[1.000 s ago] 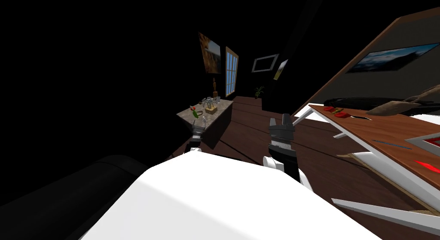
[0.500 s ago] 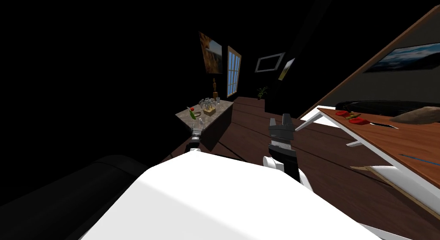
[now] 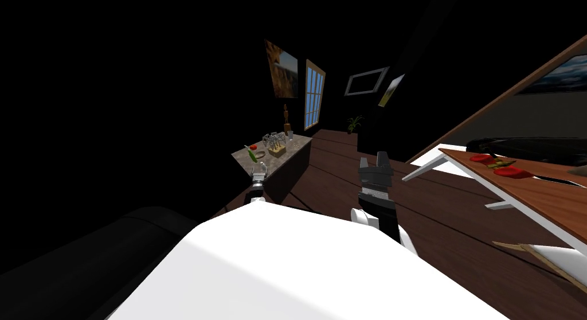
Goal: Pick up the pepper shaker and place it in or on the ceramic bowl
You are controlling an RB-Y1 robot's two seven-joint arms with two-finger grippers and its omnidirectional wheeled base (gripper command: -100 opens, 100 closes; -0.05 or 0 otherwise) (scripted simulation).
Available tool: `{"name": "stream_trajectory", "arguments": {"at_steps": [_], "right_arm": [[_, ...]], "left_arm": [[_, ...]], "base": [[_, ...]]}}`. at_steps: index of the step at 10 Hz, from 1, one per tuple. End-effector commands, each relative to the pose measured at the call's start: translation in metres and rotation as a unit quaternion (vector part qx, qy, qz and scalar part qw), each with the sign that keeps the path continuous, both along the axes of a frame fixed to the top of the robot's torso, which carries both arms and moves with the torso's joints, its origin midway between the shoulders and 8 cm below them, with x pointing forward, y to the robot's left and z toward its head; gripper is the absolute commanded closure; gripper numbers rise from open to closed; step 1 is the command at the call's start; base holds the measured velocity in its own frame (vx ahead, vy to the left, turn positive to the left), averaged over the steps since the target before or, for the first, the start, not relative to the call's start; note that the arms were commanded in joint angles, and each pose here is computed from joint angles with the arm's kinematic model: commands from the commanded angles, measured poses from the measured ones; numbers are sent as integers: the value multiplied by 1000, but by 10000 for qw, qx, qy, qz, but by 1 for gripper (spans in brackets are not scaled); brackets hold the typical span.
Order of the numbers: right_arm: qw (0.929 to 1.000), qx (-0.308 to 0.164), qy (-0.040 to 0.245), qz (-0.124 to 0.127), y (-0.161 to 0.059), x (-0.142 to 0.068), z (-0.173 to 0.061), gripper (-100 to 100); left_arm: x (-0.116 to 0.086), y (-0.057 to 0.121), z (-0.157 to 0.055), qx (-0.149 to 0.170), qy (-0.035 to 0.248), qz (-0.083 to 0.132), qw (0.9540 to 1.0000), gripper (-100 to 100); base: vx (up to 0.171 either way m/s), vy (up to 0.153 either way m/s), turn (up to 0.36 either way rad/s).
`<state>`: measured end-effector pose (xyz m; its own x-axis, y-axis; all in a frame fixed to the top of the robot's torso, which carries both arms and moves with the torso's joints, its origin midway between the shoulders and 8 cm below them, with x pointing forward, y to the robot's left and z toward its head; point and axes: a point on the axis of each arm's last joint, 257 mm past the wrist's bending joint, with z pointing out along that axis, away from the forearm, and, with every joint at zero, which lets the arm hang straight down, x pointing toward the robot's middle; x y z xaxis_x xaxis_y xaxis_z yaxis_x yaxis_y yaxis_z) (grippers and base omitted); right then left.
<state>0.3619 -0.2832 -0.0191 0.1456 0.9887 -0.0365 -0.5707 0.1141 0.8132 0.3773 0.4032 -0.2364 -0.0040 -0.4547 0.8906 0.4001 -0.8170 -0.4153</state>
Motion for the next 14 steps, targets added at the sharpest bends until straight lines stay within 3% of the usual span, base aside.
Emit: {"name": "stream_trajectory", "arguments": {"at_steps": [1,3,5,10,11,12,13,14], "right_arm": [[10000,0,0,0,0,0,0,0],[10000,0,0,0,0,0,0,0],[10000,-1,1,0,0,0,0,0],[10000,-1,0,0,0,0,0,0],[10000,-1,-1,0,0,0,0,0],[10000,-1,-1,0,0,0,0,0],[10000,-1,-1,1,0,0,0,0],[10000,-1,-1,1,0,0,0,0]], "left_arm": [[-4,19,-9,-248,-18,189,9995,-100],[-9,36,-19,-550,-59,428,9976,-100],[-18,52,-35,-1029,-141,783,9915,-100],[-33,50,-64,-1830,-276,1276,9744,-100],[-35,49,-67,-1904,-288,1329,9722,-100],[-34,48,-65,-1844,-277,1288,9740,-100],[-34,48,-65,-1855,-280,1295,9737,0],[-27,65,-64,-1768,-326,1408,9736,-100]], "base": [[160,-68,74],[176,-58,73],[199,-36,87],[95,2,38],[25,40,30],[8,18,3],[0,0,0],[-68,-2,-237]]}}
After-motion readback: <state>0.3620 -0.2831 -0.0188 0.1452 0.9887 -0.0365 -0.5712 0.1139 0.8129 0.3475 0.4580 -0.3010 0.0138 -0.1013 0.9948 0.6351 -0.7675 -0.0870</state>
